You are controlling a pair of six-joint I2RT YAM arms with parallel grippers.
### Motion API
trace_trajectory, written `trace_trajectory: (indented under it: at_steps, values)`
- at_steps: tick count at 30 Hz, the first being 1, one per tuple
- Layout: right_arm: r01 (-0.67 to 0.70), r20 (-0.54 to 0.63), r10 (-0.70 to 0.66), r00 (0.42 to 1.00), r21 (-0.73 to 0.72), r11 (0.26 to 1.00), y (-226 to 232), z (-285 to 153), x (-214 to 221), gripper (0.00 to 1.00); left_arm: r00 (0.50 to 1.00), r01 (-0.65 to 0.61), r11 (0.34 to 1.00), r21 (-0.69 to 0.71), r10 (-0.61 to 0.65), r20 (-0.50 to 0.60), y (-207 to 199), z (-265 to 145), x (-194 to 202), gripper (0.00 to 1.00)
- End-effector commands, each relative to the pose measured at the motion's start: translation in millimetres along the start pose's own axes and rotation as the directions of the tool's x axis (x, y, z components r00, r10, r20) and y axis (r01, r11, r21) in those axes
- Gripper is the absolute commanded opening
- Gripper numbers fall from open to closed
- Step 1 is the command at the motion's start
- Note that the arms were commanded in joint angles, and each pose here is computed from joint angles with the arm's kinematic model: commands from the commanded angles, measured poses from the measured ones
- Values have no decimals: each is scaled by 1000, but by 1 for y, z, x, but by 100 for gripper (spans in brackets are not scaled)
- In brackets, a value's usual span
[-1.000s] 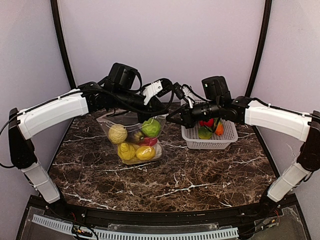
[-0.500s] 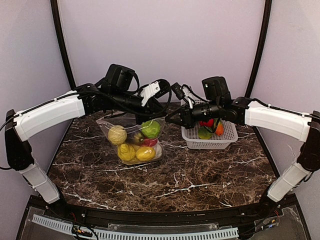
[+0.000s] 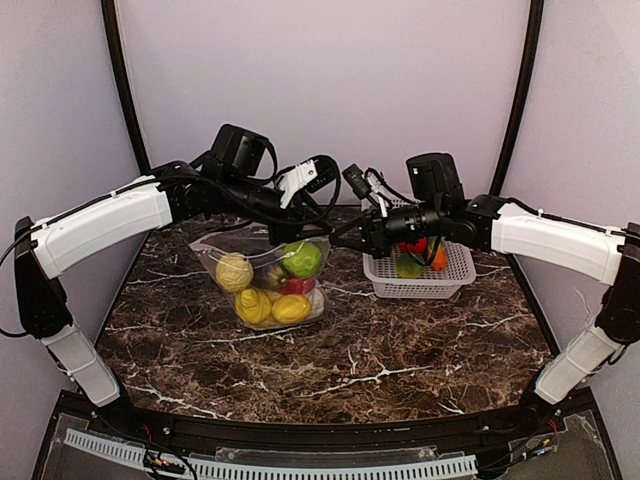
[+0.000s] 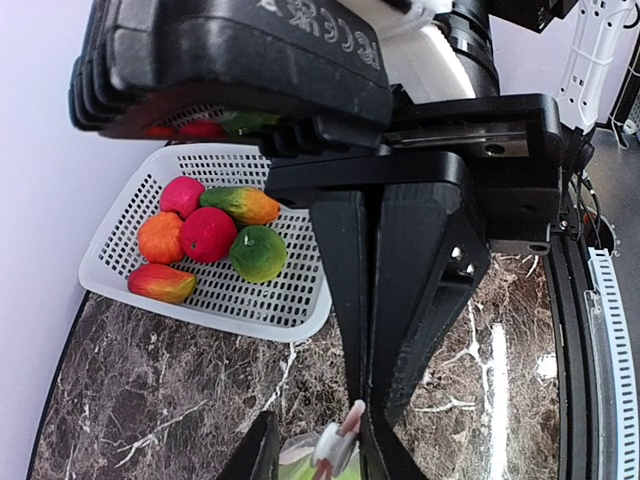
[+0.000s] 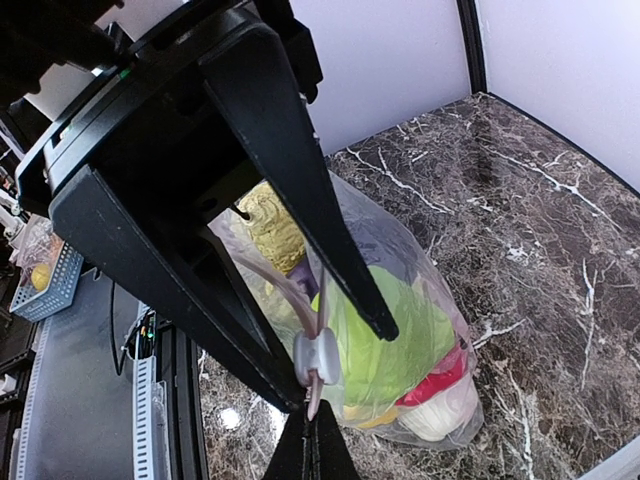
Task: Place the food in the zip-top bag and seal the zipper
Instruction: Zip the zipper of the food storage bag.
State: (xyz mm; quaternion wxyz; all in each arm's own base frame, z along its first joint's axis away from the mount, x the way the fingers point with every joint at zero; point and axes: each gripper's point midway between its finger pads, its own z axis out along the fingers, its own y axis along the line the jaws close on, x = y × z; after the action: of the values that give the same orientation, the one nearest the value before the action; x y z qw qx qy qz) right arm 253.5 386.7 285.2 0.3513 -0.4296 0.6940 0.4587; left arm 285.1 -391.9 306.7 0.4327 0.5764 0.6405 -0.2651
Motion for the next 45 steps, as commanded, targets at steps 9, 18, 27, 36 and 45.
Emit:
trace_trajectory:
  at_steps: [9,18,27,36,45]
  values:
    - [35,54,-37,998,33,999,2,-5,-17,0,1000,30,998,49,-29,-9,-7,-4,2,6]
    - [16,70,-25,997,125,992,-14,-8,-17,0,999,40,998,43,-39,-7,-10,-9,4,1]
    - [4,103,-27,994,215,977,-27,-16,-20,0,999,43,999,29,-43,-3,-8,-15,5,1]
    - [-14,121,-19,992,259,966,-33,-22,-21,0,999,50,999,7,-50,0,-3,-22,7,1]
    - [-55,137,14,990,301,952,-45,-33,-18,0,998,56,998,-12,-56,0,4,-27,9,1]
